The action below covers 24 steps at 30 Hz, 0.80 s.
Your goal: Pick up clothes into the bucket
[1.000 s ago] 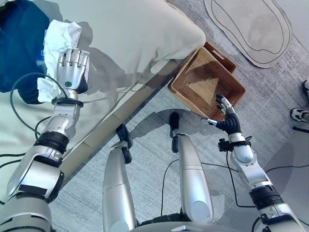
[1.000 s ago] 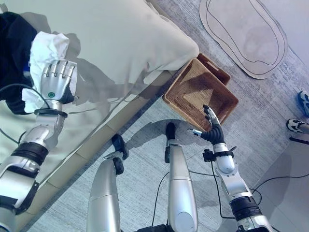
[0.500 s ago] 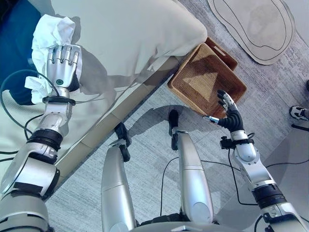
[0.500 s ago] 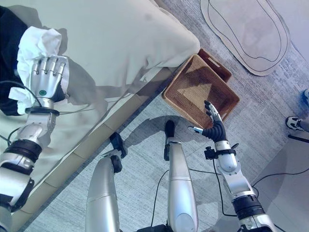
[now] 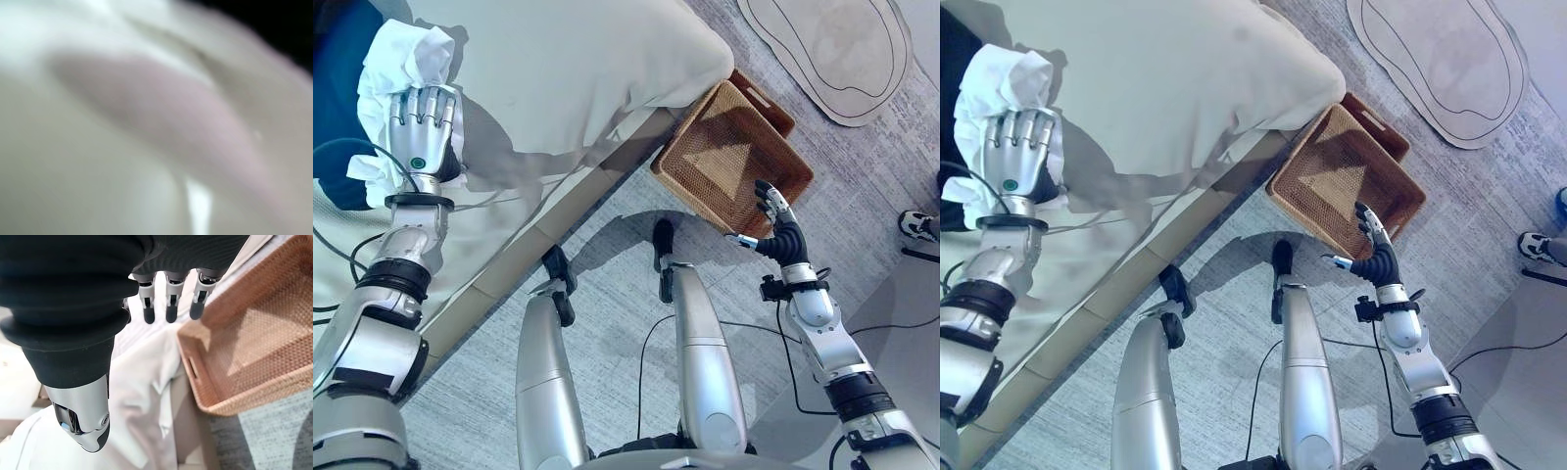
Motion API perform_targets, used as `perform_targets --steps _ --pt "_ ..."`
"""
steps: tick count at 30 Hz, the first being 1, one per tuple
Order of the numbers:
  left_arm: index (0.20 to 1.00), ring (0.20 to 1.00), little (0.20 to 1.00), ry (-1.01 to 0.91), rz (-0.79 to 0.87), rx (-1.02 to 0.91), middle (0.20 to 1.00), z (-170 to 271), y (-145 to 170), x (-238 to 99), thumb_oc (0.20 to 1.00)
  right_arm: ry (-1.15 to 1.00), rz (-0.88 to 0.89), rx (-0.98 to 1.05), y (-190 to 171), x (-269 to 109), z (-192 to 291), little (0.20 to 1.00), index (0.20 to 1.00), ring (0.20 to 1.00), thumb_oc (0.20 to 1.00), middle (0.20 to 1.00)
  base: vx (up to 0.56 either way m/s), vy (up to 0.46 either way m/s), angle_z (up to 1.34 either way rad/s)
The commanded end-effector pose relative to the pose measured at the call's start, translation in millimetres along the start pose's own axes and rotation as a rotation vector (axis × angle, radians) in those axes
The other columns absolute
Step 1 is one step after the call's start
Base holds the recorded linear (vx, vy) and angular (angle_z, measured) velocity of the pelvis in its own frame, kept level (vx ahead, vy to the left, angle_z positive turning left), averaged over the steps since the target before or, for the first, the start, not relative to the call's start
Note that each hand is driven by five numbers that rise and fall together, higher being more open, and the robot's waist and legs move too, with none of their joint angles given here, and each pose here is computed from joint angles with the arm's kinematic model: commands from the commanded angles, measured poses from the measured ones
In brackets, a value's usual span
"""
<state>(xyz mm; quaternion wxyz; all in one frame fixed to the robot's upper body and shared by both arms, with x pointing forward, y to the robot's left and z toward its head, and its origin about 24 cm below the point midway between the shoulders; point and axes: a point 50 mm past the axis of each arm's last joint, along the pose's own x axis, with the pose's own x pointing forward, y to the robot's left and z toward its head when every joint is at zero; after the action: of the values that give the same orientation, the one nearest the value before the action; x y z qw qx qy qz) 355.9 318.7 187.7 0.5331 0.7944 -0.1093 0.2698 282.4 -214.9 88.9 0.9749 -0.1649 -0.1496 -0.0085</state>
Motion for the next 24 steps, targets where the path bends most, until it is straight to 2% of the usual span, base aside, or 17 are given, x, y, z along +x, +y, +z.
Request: perform_targets --steps 1,3,4,5,6,7,24 --pt "1.0 1.0 1.0 0.238 -0.275 0.105 1.0 -66.0 -37.9 -43.2 1.0 -0.016 0.0 0.017 -3.3 -14.2 1.4 1.0 1.0 1.0 1.0 1.0 0.0 0.0 0.0" --pt "1.0 1.0 1.0 0.263 -0.328 0.098 1.0 -69.9 -43.3 -48.2 1.0 -0.013 0.011 0.02 -2.8 -13.7 1.5 1.0 1.0 1.0 1.0 1.0 0.0 0.0 0.0" --pt "0.922 0.922 0.922 0.288 -0.376 0.085 0.922 -73.0 -48.2 -52.9 0.922 -0.013 0.024 0.024 -1.8 -13.2 2.1 1.0 1.0 1.0 1.0 1.0 0.0 0.0 0.0" --pt "0.922 0.922 0.922 0.288 -0.375 0.084 0.922 -72.9 -48.2 -52.7 0.922 -0.013 0.024 0.024 -1.9 -13.2 2.1 1.0 1.0 1.0 1.0 1.0 -0.01 0.015 -0.03" --pt "0.256 0.256 0.256 0.303 -0.391 0.068 0.256 -74.4 -49.9 -54.4 0.256 -0.012 0.032 0.026 -1.2 -13.2 2.3 1.0 1.0 1.0 1.0 1.0 0.0 0.0 0.0" --pt "0.2 0.2 0.2 0.308 -0.395 0.056 0.2 -74.0 -50.4 -54.4 0.2 -0.013 0.038 0.027 -0.6 -13.2 2.6 1.0 1.0 1.0 1.0 1.0 0.0 0.0 0.0" --pt "0.2 0.2 0.2 0.311 -0.487 -0.031 0.2 -58.9 -68.6 -70.6 0.2 -0.002 0.106 0.045 15.2 -9.9 0.3 1.0 1.0 1.0 1.0 1.0 0.0 0.001 0.0"
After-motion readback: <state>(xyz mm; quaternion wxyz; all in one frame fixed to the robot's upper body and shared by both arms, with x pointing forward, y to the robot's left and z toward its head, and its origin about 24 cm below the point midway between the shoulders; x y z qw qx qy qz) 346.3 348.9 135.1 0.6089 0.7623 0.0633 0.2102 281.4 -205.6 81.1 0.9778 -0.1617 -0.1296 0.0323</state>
